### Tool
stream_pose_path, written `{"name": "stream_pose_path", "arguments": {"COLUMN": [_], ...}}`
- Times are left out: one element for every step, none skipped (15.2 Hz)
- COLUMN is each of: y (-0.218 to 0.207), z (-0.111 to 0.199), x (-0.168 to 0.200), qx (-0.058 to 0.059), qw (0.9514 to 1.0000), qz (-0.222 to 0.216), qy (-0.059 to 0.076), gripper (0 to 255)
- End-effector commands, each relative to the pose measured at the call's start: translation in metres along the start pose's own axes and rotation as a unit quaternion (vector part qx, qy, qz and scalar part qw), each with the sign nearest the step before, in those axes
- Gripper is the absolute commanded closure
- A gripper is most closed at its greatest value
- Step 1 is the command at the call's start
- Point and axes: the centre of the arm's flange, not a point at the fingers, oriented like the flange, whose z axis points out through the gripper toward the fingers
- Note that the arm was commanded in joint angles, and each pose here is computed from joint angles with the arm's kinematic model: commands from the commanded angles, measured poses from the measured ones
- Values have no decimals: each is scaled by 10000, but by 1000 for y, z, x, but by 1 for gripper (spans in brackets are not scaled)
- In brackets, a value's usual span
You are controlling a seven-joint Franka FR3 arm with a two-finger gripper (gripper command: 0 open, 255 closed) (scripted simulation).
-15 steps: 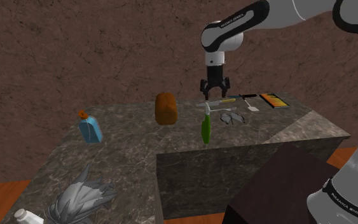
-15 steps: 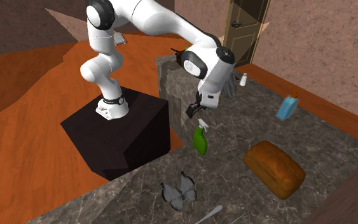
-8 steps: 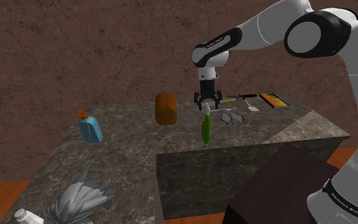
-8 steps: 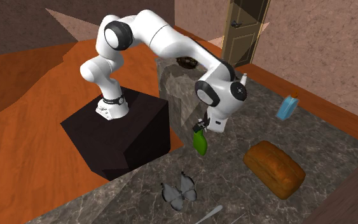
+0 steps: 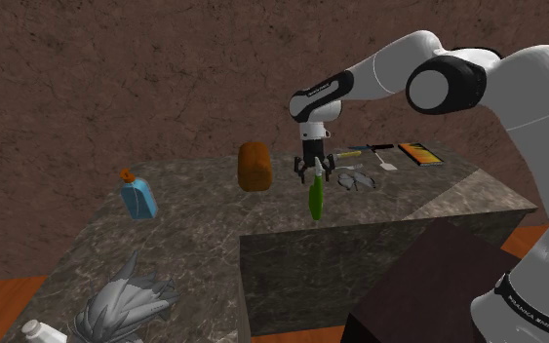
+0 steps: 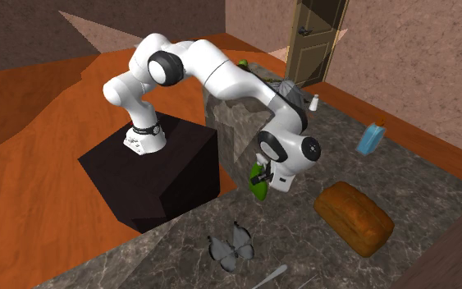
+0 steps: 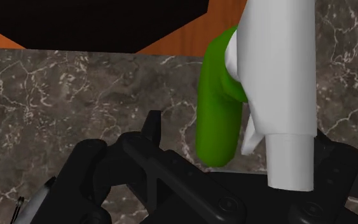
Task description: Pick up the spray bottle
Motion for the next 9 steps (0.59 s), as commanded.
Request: {"name": "stream_pose_path", "arguments": {"y": [0,0,0,0,0,0,0,0,0], "z": [9,13,16,16,16,16,16,16,16], "x": [5,8,9,9,10,10,10,9,9], "qx": [2,2,2,2,2,2,2,2,2], "qw": [10000,10000,10000,10000,10000,10000,10000,10000,10000], "qz": [2,2,2,2,2,2,2,2,2], "qy": [-1,-1,-1,-1,-1,-1,-1,-1,-1], "gripper": [0,0,0,0,0,255,255,255,255]}}
